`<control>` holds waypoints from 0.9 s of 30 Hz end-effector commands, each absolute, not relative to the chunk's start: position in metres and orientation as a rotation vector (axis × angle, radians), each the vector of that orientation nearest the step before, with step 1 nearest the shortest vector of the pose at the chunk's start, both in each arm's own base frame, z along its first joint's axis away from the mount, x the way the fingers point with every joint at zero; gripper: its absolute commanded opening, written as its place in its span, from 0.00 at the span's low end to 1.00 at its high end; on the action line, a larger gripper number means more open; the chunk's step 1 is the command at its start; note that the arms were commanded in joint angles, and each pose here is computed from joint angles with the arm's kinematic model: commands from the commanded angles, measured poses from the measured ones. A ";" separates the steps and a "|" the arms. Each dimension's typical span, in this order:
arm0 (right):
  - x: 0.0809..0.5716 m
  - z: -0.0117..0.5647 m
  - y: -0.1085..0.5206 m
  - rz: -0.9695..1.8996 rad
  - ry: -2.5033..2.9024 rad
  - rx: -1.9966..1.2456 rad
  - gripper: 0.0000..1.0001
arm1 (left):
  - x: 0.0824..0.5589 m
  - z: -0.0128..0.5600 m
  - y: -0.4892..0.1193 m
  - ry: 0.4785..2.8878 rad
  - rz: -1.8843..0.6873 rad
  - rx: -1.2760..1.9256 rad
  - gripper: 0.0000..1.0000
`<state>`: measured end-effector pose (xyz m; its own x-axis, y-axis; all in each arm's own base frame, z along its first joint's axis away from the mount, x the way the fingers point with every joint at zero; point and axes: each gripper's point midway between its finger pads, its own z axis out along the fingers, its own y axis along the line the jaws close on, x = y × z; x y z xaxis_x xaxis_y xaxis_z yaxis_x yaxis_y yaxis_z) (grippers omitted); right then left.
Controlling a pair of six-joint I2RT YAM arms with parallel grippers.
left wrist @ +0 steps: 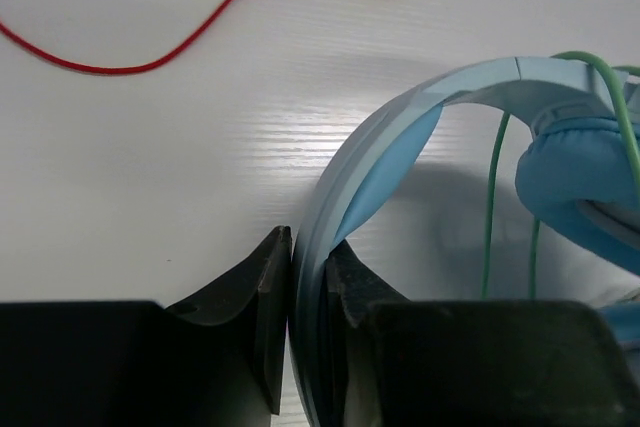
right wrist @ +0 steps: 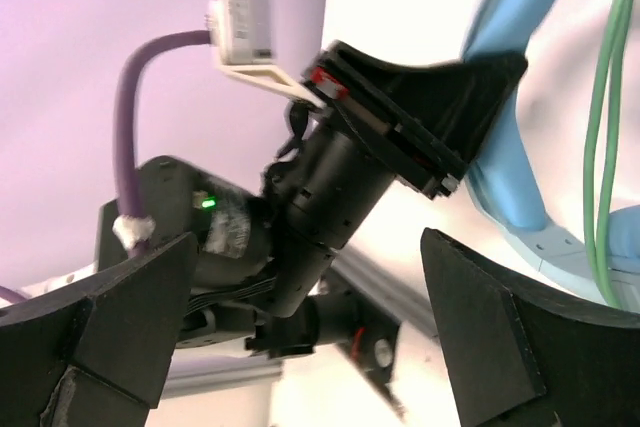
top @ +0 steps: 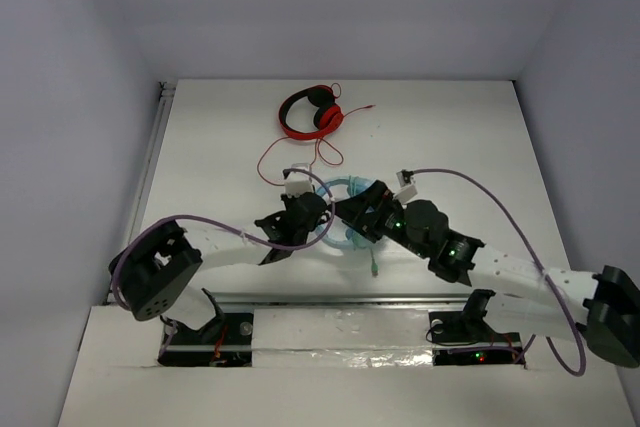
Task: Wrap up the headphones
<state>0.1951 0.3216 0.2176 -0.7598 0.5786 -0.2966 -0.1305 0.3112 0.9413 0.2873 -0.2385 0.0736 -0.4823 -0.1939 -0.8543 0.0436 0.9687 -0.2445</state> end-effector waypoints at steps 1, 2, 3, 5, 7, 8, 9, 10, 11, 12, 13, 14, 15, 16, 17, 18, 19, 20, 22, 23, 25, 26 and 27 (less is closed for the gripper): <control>0.202 0.278 0.300 1.413 1.817 0.342 1.00 | 0.295 0.098 -0.276 2.014 -0.426 -0.100 0.00; 0.204 0.282 0.293 1.364 1.800 0.322 1.00 | 0.297 0.098 -0.279 2.016 -0.426 -0.095 0.00; 0.206 0.295 0.276 1.304 1.761 0.326 1.00 | 0.298 0.094 -0.282 2.024 -0.422 -0.083 0.00; 0.207 0.310 0.258 1.245 1.717 0.329 0.99 | 0.299 0.092 -0.284 2.028 -0.413 -0.070 0.00; 0.206 0.322 0.231 1.163 1.680 0.351 0.95 | 0.301 0.086 -0.286 2.041 -0.394 -0.057 0.00; 0.206 0.335 0.220 1.129 1.645 0.348 0.91 | 0.302 0.086 -0.288 2.041 -0.391 -0.052 0.00; 0.205 0.335 0.209 1.084 1.652 0.353 0.89 | 0.303 0.081 -0.288 2.050 -0.381 -0.046 0.00; 0.207 0.339 0.195 1.030 1.630 0.387 0.86 | 0.303 0.080 -0.288 2.052 -0.378 -0.045 0.00; 0.205 0.346 0.181 0.996 1.605 0.394 0.85 | 0.304 0.080 -0.290 2.050 -0.378 -0.046 0.00; 0.204 0.345 0.169 0.939 1.626 0.400 0.85 | 0.304 0.080 -0.290 2.051 -0.378 -0.044 0.00; 0.206 0.343 0.157 0.872 1.627 0.426 0.86 | 0.305 0.081 -0.291 2.048 -0.382 -0.045 0.00; 0.206 0.340 0.149 0.829 1.637 0.430 0.89 | 0.306 0.083 -0.292 2.044 -0.387 -0.045 0.00; 0.206 0.331 0.142 0.769 1.673 0.430 0.89 | 0.306 0.086 -0.294 2.038 -0.400 -0.046 0.00; 0.207 0.328 0.134 0.728 1.671 0.451 0.89 | 0.306 0.088 -0.295 2.034 -0.406 -0.048 0.00; 0.207 0.325 0.131 0.711 1.674 0.454 0.89 | 0.307 0.091 -0.297 2.027 -0.415 -0.047 0.05; 0.204 0.327 0.126 0.722 1.657 0.463 0.80 | 0.307 0.095 -0.298 2.024 -0.424 -0.041 0.14; 0.204 0.326 0.124 0.726 1.648 0.463 0.74 | 0.307 0.097 -0.298 2.022 -0.425 -0.041 0.19; 0.202 0.329 0.121 0.729 1.632 0.448 0.56 | 0.308 0.103 -0.300 2.014 -0.433 -0.041 0.26; 0.196 0.342 0.109 0.760 1.574 0.464 0.32 | 0.308 0.119 -0.298 1.989 -0.446 -0.034 0.44; 0.194 0.347 0.103 0.755 1.557 0.461 0.26 | 0.307 0.125 -0.297 1.978 -0.451 -0.034 0.49; 0.189 0.357 0.089 0.750 1.520 0.478 0.23 | 0.306 0.150 -0.291 1.929 -0.461 -0.032 0.67; 0.187 0.363 0.081 0.738 1.505 0.486 0.29 | 0.305 0.169 -0.285 1.892 -0.475 -0.049 0.81; 0.185 0.367 0.078 0.741 1.495 0.484 0.35 | 0.304 0.179 -0.281 1.873 -0.478 -0.055 0.87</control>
